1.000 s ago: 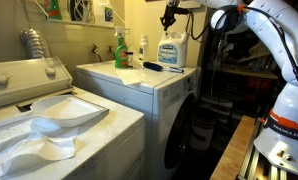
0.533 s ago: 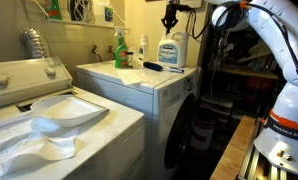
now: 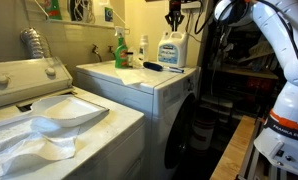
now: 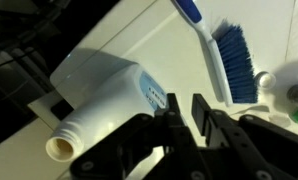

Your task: Put the clear cap on the large container

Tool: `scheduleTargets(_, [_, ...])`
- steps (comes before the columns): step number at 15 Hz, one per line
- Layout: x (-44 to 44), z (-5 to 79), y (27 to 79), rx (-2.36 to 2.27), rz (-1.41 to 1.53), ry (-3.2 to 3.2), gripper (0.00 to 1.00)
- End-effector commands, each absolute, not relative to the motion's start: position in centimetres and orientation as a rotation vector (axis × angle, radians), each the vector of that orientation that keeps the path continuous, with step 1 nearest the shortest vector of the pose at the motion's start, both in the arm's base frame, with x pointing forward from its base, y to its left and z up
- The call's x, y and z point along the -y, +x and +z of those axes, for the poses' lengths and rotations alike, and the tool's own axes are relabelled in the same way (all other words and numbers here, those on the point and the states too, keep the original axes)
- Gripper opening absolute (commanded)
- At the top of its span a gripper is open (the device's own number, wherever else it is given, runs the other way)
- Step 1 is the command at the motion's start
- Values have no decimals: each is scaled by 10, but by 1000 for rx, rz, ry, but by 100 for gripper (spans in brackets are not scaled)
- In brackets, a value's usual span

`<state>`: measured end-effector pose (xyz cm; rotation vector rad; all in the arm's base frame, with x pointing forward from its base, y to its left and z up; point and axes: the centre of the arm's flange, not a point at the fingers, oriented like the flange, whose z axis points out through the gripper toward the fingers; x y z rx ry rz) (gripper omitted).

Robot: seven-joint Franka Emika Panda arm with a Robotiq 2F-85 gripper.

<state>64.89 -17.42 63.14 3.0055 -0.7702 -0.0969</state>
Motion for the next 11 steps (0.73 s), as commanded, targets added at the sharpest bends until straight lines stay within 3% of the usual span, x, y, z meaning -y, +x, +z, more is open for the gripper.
scheduleTargets(1, [150, 625, 574, 793, -171, 2974, 55])
scheduleTargets(7, [136, 675, 539, 532, 100, 3020, 99])
scheduleTargets(8, [145, 710, 605, 642, 14, 3014, 100])
scheduleTargets(9, [143, 718, 601, 624, 37, 3017, 90])
scheduleTargets(11, [142, 718, 601, 623, 36, 3017, 100])
